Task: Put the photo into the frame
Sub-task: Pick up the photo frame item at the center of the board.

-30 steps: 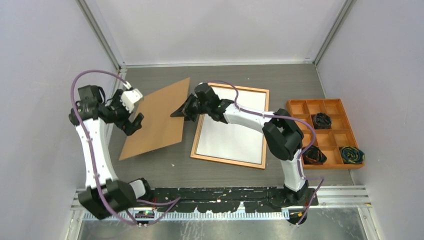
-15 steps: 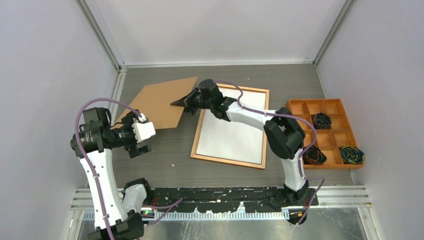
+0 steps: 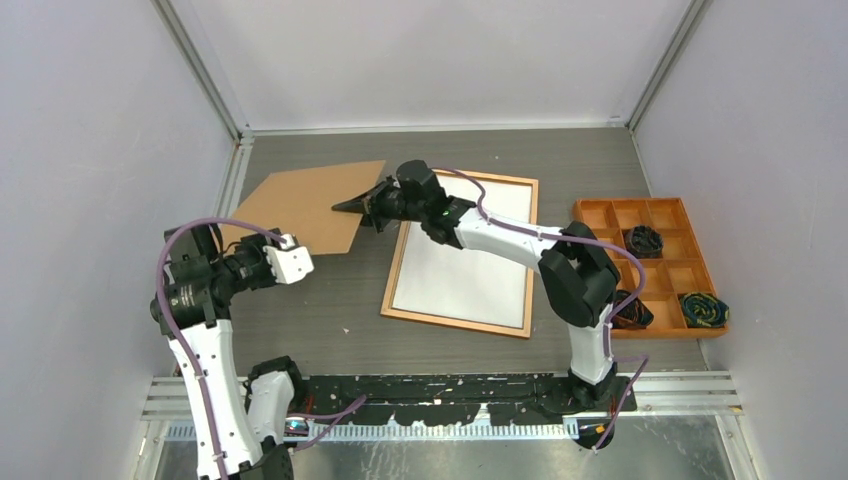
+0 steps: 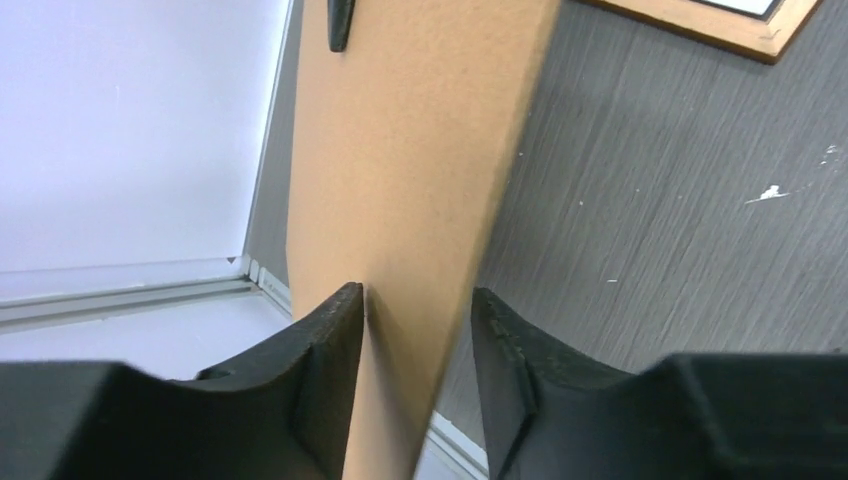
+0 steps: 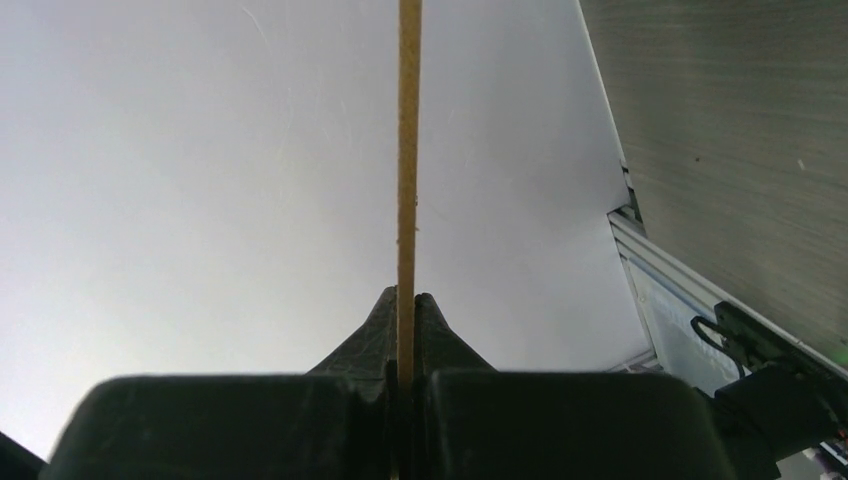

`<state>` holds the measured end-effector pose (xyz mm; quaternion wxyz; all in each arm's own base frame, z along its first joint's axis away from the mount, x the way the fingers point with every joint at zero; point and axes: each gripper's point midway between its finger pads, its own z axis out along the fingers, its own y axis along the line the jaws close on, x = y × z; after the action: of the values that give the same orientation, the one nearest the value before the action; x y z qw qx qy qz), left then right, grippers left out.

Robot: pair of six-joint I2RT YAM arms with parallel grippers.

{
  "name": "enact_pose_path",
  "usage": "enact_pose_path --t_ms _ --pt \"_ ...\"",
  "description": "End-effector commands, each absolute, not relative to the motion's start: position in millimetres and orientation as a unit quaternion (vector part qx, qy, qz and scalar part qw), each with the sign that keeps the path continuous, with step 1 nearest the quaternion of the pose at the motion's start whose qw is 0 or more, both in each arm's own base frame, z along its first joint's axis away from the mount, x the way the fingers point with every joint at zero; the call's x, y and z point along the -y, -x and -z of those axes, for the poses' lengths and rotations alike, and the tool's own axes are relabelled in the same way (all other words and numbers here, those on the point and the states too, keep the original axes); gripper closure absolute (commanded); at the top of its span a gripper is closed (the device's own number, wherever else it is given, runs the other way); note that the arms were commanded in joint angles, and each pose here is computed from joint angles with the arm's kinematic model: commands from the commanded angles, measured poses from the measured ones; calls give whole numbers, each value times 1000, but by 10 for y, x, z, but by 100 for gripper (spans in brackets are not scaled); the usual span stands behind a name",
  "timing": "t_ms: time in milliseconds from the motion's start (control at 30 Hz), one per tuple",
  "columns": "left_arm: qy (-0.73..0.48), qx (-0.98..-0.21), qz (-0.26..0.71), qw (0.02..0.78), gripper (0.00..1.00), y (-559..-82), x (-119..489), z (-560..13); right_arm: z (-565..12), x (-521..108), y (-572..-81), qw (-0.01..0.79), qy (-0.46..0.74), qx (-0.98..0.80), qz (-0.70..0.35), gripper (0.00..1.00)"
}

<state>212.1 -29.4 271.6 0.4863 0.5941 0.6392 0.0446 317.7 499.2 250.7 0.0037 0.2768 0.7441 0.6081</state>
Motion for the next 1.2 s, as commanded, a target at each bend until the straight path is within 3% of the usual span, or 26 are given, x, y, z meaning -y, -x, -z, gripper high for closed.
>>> enact_pose_path --t_ms 0,67,133,167,267,467,500,867,1167 --pt "-604 -610 -84 506 60 -2251 261 -2863 -3455 -4955 -2869 7 -216 -682 -699 98" --pt "-604 -611 -85 504 75 -2271 248 -2875 -3445 -4954 -2819 6 -212 -684 -698 91" --pt "-604 -610 -91 505 95 -2309 229 -2901 -3411 -4936 -2780 5 -206 -689 -695 74" --pt "-602 -608 -95 508 99 -2333 220 -2929 -3388 -4921 -2761 6 -203 -692 -693 65" --pt "-600 -596 -107 523 100 -2386 224 -3041 -3282 -4806 -2753 23 -188 -709 -679 35" --pt "-612 -565 -101 544 100 -2388 327 -3222 -3315 -4190 -2877 122 -116 -739 -652 10" --pt "-617 -560 -94 545 100 -2367 357 -3237 -3334 -4098 -2867 143 -70 -746 -647 1" --pt "-637 -534 37 555 100 -2150 716 -3682 -3269 -3354 -2752 418 279 -713 -490 0" --pt "-663 -537 103 512 100 -1895 832 -3534 -3462 -3308 -2401 481 468 -595 -442 0"
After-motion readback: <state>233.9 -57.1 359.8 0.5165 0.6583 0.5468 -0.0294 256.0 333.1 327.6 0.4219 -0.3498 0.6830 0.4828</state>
